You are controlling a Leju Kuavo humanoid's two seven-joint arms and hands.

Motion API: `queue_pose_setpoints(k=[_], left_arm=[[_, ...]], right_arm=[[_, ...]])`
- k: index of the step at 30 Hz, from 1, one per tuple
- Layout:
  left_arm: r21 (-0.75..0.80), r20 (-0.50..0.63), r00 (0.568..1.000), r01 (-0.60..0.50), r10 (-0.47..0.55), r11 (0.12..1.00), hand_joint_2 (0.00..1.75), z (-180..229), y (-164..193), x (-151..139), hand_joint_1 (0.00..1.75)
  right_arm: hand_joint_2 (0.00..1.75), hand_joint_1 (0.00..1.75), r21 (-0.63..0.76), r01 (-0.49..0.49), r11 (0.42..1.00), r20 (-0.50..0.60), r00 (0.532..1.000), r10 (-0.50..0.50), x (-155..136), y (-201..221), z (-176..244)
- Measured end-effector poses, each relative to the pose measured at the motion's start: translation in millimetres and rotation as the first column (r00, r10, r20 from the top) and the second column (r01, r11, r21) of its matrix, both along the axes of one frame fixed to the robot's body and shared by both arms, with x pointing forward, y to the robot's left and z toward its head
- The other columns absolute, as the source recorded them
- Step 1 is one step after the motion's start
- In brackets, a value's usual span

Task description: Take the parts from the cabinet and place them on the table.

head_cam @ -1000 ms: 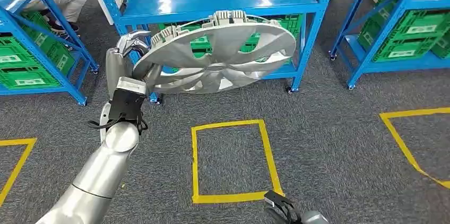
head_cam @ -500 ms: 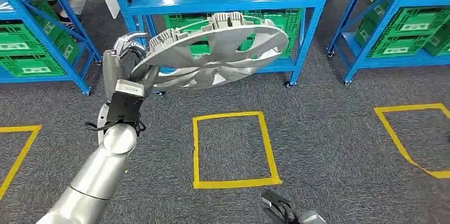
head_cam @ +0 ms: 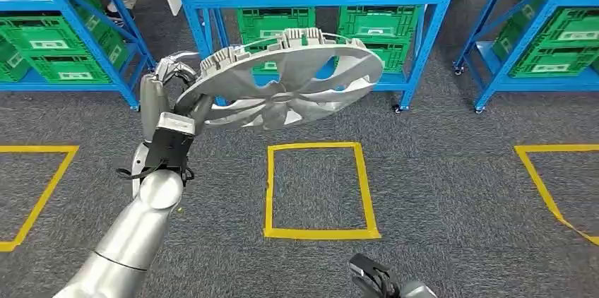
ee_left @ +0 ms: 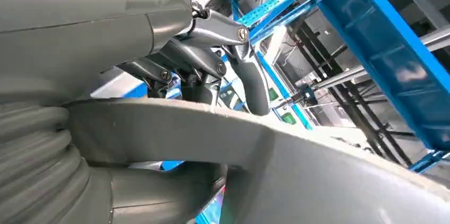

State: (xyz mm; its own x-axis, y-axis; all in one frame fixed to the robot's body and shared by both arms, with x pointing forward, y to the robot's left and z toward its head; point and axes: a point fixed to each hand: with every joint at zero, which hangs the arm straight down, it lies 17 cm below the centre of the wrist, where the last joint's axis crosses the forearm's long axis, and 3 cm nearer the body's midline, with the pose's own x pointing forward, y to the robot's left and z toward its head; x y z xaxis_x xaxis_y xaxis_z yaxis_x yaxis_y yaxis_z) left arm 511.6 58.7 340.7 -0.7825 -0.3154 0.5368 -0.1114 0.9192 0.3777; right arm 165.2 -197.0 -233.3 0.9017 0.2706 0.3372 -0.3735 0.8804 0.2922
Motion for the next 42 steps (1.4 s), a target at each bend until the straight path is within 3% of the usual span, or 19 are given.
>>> queue_pose_setpoints(k=[17, 23, 26, 31, 36, 42], left_arm=[[-0.028, -0.056, 0.998, 0.014, -0.016, 0.999, 1.75, -6, -9, 5, 1.75], [-0.012, -0.008, 0.986, -0.165, 0.165, 0.986, 1.75, -2, 9, 9, 1.75], [-0.004, 0.014, 0.98, -0.196, 0.196, 0.981, 1.75, 6, 13, 10, 1.75], [-0.007, 0.027, 0.979, -0.201, 0.201, 0.98, 1.75, 8, 20, 11, 1.75], [-0.025, -0.069, 0.989, -0.136, 0.134, 0.99, 1.75, -8, 18, 17, 1.75], [-0.04, -0.071, 0.993, -0.1, 0.097, 0.994, 1.75, -7, 16, 16, 1.75]], right_arm=[[0.0, 0.0, 0.012, 0.017, 1.0, -0.021, 1.0, -0.017, -13, 4, -3], [0.0, 0.0, 0.007, 0.008, 1.0, -0.036, 0.999, -0.007, -22, 4, -5], [0.0, 0.0, 0.002, -0.004, 1.0, -0.038, 0.999, 0.005, -22, 3, -5], [0.0, 0.0, 0.001, -0.013, 1.0, -0.023, 1.0, 0.013, -11, 5, -2], [0.0, 0.0, -0.007, -0.026, 1.0, -0.033, 0.999, 0.026, -13, 4, -3], [0.0, 0.0, -0.01, -0.032, 0.999, -0.025, 0.999, 0.031, -8, 4, -2]])
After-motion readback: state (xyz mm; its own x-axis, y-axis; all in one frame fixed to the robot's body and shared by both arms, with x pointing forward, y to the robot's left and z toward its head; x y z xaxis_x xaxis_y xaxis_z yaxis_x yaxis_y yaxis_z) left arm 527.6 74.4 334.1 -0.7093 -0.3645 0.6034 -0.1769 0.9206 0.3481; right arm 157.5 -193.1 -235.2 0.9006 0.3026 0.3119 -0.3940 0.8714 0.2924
